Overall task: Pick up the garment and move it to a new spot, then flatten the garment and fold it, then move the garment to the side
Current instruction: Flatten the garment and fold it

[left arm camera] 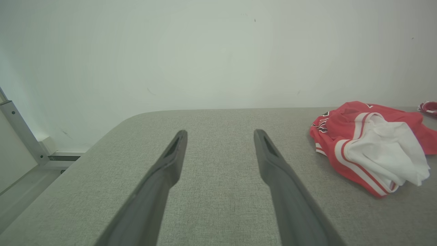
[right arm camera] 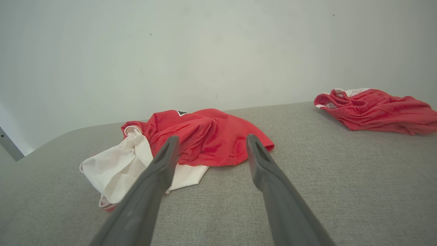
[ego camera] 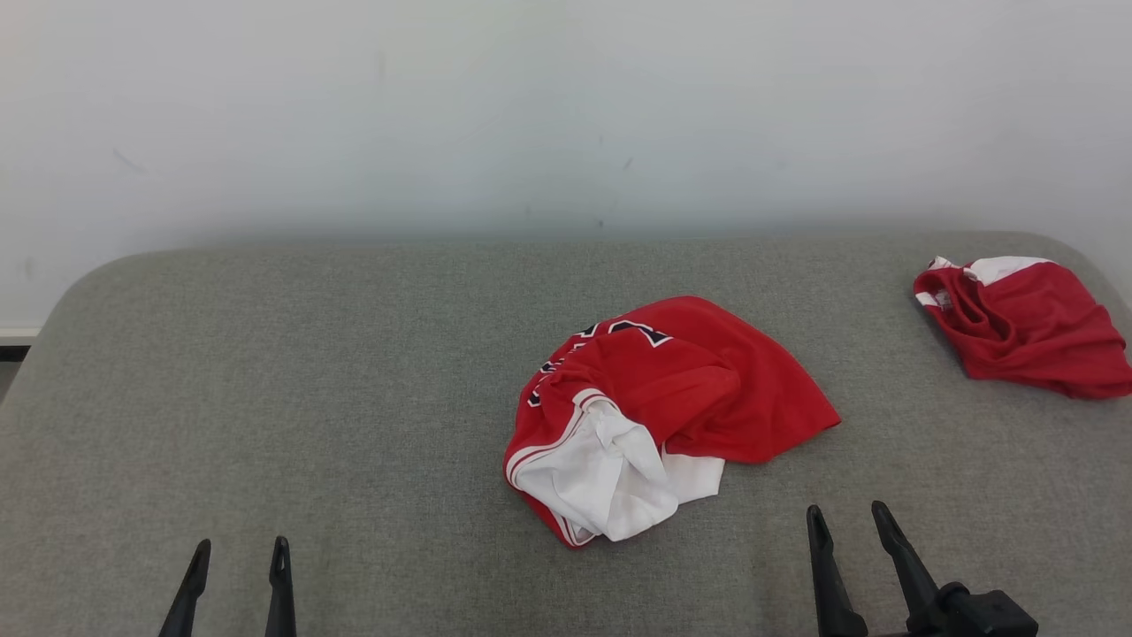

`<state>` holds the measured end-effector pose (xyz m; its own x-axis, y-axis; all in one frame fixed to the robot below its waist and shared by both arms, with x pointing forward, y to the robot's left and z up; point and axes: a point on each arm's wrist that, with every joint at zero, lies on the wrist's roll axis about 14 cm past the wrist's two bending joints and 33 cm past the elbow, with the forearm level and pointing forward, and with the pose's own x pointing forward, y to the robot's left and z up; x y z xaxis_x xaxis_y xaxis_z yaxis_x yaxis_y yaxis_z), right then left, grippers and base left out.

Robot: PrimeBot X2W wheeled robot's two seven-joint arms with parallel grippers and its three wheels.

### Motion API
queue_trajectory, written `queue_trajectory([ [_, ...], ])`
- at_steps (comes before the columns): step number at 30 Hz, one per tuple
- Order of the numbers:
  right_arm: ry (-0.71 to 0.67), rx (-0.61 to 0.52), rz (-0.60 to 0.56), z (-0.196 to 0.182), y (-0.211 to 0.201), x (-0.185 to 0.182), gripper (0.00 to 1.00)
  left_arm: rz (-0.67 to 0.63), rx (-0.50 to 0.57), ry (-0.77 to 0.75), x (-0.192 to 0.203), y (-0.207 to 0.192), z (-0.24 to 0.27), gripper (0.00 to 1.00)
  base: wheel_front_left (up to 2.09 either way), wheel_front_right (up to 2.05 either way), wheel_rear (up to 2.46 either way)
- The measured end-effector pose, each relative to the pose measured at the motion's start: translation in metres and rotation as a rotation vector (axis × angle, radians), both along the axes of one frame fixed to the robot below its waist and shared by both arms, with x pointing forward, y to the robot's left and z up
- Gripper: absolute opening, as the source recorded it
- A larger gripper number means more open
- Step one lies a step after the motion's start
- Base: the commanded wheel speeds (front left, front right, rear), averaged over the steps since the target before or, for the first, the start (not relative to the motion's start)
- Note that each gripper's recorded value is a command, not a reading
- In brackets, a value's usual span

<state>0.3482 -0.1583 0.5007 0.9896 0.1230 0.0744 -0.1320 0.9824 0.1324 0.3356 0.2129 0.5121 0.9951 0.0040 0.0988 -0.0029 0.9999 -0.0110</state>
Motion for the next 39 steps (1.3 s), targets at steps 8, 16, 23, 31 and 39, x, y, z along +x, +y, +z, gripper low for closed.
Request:
queue_trajectory([
  [8, -0.001, 0.001, 0.002, 0.000, 0.001, 0.000, 1.00, 0.004, 0.001, 0.001, -0.001, 0.002, 0.000, 1.00, 0.00, 0.00, 0.00],
  [16, 0.001, 0.001, -0.002, 0.000, 0.000, -0.002, 1.00, 0.003, 0.005, -0.001, 0.000, 0.001, 0.000, 1.00, 0.00, 0.00, 0.00],
  [23, 0.002, 0.001, -0.003, -0.001, 0.000, -0.003, 1.00, 0.002, 0.003, -0.004, 0.000, 0.000, 0.001, 1.00, 0.00, 0.00, 0.00],
  [31, 0.007, 0.000, -0.005, -0.002, -0.001, -0.003, 1.00, -0.010, 0.006, -0.022, 0.008, -0.002, 0.007, 1.00, 0.00, 0.00, 0.00],
  [39, 0.015, 0.000, -0.012, -0.005, -0.004, -0.002, 1.00, -0.109, 0.023, -0.105, 0.042, -0.032, 0.037, 1.00, 0.00, 0.00, 0.00],
])
